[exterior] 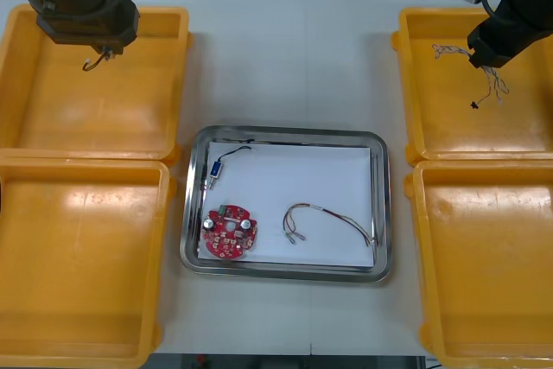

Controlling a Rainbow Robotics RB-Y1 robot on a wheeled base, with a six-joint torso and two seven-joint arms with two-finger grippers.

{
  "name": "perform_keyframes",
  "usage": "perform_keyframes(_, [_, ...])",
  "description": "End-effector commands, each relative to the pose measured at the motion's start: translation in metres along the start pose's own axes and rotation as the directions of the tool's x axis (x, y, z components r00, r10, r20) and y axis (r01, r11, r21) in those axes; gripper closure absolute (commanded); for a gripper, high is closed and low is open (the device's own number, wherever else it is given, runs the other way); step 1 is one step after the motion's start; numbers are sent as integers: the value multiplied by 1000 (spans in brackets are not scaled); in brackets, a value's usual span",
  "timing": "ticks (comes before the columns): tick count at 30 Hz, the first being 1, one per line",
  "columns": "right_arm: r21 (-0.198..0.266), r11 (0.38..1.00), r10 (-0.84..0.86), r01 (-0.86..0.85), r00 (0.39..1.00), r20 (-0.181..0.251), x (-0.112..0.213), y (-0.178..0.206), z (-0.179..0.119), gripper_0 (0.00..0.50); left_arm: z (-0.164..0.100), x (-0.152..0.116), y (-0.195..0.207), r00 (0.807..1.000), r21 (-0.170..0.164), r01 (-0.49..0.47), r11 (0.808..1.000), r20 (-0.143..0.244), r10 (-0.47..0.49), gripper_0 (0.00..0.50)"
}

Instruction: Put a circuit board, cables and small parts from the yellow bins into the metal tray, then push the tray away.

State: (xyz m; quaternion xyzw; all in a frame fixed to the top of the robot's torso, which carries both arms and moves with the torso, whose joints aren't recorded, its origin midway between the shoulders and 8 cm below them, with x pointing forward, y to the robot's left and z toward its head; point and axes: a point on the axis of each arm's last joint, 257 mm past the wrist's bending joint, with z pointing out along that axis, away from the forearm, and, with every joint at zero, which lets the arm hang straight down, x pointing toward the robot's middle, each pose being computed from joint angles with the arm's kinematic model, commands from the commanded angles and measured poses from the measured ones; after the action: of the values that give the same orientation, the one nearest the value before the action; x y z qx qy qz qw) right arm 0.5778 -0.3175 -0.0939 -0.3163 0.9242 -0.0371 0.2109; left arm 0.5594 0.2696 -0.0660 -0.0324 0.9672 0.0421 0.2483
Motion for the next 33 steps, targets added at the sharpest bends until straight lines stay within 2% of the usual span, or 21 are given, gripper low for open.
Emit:
perform_keyframes(1, [63, 998, 5, -6, 1000, 11, 9, -12, -33, 500, -15, -6, 4, 999, 16, -37, 999, 33, 36, 500])
perform_keyframes(7, [72, 995, -69, 68, 998, 8, 10, 12, -49, 500, -17, -3, -17, 998, 36, -56, 998, 44, 54, 500])
perform_keyframes(13, [95, 984, -158, 150, 984, 84, -14, 43, -56, 500, -20, -2, -32, 997, 63, -57, 996, 53, 54, 500])
perform_keyframes(16, [108, 972, -221, 210, 970, 104, -29, 66, -58, 500, -20, 0, -38, 997, 74, -56, 996, 52, 53, 500])
perform_keyframes(20, [116, 961, -265, 253, 958, 111, -44, 101, -55, 500, -21, -1, -44, 997, 81, -54, 995, 57, 50, 500])
perform_keyframes(25, [73, 954, -298, 291, 948, 109, -54, 145, -40, 500, -21, 1, -50, 997, 90, -57, 994, 55, 52, 500])
perform_keyframes(28, [49, 942, -337, 333, 935, 111, -59, 168, -33, 500, -19, 3, -51, 997, 79, -62, 995, 53, 58, 500])
perform_keyframes(33, [7, 915, -401, 403, 908, 121, -55, 204, -20, 500, -19, 4, -53, 997, 84, -62, 995, 51, 58, 500])
